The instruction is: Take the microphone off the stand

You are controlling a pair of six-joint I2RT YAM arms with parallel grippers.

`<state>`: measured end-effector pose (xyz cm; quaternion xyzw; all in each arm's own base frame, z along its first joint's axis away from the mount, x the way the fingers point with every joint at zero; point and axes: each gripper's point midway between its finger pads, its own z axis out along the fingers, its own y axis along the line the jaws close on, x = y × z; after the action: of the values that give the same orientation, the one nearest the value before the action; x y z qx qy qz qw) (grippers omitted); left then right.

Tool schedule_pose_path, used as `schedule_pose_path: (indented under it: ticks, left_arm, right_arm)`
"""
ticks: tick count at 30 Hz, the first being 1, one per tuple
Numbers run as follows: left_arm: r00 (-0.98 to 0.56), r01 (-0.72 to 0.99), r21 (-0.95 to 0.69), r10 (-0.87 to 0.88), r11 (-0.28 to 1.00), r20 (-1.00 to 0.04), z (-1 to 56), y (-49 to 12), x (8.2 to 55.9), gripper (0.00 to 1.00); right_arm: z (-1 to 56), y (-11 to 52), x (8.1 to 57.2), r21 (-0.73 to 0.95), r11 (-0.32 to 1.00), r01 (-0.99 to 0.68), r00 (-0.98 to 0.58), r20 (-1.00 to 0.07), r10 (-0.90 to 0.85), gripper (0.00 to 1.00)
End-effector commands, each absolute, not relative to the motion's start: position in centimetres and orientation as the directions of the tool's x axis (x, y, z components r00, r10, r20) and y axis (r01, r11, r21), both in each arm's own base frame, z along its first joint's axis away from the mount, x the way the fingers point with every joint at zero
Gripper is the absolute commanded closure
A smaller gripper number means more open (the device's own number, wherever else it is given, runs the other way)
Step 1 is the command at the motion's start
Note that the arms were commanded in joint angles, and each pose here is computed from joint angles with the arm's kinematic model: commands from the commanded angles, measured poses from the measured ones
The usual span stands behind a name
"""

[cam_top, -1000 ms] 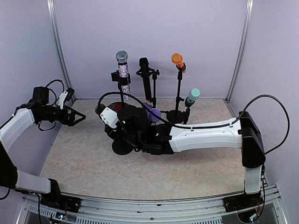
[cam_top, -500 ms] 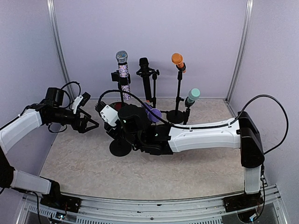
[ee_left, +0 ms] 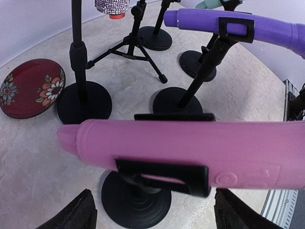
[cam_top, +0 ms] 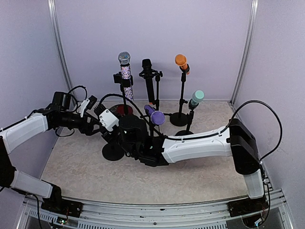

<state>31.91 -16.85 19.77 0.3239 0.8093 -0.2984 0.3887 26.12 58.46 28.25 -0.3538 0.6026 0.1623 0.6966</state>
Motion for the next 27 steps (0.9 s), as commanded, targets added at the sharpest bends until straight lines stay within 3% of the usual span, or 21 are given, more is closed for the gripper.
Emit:
schedule_pose_path:
  ticks: [1,7,18,27]
  left_arm:
    - [-0.511,0.760,-0.274,0.280,0.590,-0.813,18.4,-17.7,31.9,0.21]
    - [-0.507,0.751,-0.260,0.278,0.607,-0.816,17.5,-17.5,32.4,0.31]
    - [-0.482,0.759,-0.255,0.253,0.599,-0.839,18.1,-17.7,32.9,0.81]
    - [-0.475,0.742,-0.242,0.236,0.626,-0.848,17.9,-17.4,33.5,0.92]
  right_arm:
    - [35.0,59.1,24.5,-0.143,0.720,-0.679,0.280,-0.957,0.075,1.00]
    - [35.1,59.4,24.1,-0.110,0.703,-0.703,0.266,-0.957,0.117,1.00]
    - [35.0,58.9,23.4,-0.098,0.688,-0.719,0.261,-0.956,0.137,1.00]
    - [35.8,57.2,21.8,-0.135,0.686,-0.715,0.299,-0.946,0.125,1.00]
